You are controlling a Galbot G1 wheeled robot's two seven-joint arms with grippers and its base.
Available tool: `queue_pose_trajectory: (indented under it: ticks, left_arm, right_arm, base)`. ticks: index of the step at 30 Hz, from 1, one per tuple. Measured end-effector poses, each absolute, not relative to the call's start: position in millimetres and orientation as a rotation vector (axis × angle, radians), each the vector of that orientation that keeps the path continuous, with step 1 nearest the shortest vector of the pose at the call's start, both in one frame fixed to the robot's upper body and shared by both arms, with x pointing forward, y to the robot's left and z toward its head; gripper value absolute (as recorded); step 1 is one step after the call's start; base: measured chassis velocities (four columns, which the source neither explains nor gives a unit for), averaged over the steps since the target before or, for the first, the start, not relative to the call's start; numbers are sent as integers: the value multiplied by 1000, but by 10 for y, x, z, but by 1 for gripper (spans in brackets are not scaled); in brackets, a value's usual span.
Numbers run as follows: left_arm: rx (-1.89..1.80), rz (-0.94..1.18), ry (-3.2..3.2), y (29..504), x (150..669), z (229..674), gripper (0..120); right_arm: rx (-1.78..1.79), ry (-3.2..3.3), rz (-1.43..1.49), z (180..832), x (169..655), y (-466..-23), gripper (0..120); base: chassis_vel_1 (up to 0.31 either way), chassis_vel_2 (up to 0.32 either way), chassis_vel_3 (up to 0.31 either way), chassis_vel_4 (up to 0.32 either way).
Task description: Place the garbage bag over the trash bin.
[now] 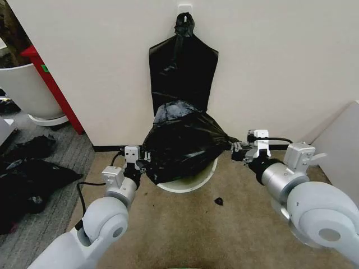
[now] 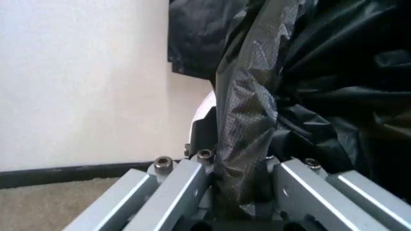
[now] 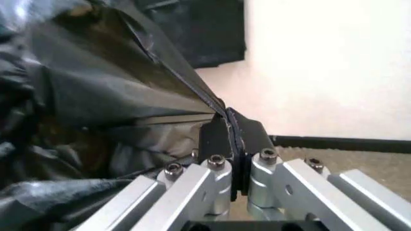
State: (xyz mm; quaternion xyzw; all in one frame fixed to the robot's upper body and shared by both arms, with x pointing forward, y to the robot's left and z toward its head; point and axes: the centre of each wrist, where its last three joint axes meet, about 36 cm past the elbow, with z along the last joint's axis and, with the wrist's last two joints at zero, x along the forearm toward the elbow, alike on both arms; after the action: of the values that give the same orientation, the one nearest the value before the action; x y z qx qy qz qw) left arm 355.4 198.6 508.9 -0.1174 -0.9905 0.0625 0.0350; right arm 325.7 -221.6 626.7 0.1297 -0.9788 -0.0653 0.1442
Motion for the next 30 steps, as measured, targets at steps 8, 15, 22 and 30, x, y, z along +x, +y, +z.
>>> queue_pose_trajectory:
  ticks: [8, 15, 22, 30]
  left_arm:
    - [-398, 285, -3039, 1989, 3571, 5082, 0]
    - [-352, 386, -3023, 1984, 3721, 5109, 0]
    - [-343, 494, -2972, 1974, 3820, 5191, 0]
    - [-349, 603, -2884, 1990, 3869, 5289, 0]
  right_arm:
    - [336, -2751, -150, 6138, 3365, -2289, 0]
    - [346, -2712, -139, 6091, 3290, -2271, 0]
    - [353, -2679, -148, 6016, 3251, -2246, 0]
    - [447, -2686, -167, 5863, 3336, -2276, 0]
  base:
    - [0, 0, 0, 0]
    - [0, 0, 0, 0]
    - [0, 0, 0, 0]
    - [0, 0, 0, 0]
